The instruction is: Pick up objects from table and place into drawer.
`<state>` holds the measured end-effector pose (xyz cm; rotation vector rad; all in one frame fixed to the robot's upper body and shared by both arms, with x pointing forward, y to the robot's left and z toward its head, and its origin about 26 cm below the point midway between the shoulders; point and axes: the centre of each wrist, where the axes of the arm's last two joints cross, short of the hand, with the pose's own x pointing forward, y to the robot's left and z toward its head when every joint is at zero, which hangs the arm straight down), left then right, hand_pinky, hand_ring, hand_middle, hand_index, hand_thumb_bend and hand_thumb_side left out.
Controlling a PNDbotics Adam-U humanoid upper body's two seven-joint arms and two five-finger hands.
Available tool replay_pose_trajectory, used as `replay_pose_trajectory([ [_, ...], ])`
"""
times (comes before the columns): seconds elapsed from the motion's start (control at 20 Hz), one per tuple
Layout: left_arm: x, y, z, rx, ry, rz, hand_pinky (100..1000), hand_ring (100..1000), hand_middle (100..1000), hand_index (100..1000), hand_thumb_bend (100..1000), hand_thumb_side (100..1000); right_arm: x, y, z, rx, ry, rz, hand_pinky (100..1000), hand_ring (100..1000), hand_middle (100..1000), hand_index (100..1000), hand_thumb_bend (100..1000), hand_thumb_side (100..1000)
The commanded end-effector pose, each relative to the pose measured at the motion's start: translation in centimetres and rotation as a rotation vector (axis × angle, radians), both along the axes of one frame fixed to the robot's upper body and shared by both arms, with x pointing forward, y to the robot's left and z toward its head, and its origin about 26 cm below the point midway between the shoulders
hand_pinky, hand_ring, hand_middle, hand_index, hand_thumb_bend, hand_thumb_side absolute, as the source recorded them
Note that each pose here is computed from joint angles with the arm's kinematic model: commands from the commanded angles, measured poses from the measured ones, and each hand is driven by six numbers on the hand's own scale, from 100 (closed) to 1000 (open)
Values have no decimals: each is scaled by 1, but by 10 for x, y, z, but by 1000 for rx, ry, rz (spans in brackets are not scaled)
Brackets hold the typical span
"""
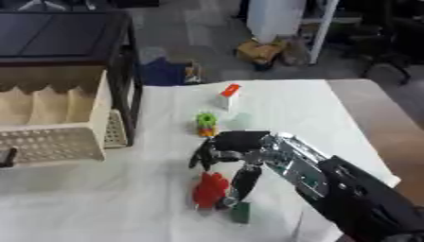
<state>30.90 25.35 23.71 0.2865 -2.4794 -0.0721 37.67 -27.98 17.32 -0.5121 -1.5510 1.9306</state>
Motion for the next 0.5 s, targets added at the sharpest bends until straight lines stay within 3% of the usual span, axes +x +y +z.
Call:
replay_pose_trajectory([
  [0.05, -2, 3, 6, 5, -21, 3, 544, 476, 578, 834, 100, 1000, 2, -4, 7, -10, -22, -9, 647, 647, 551, 819, 533, 239],
  [0.5, -2, 3, 5, -1, -18, 3, 545, 477, 578, 834, 100, 1000, 2, -6, 6, -12, -19, -15, 620, 632, 538, 795, 476, 238],
])
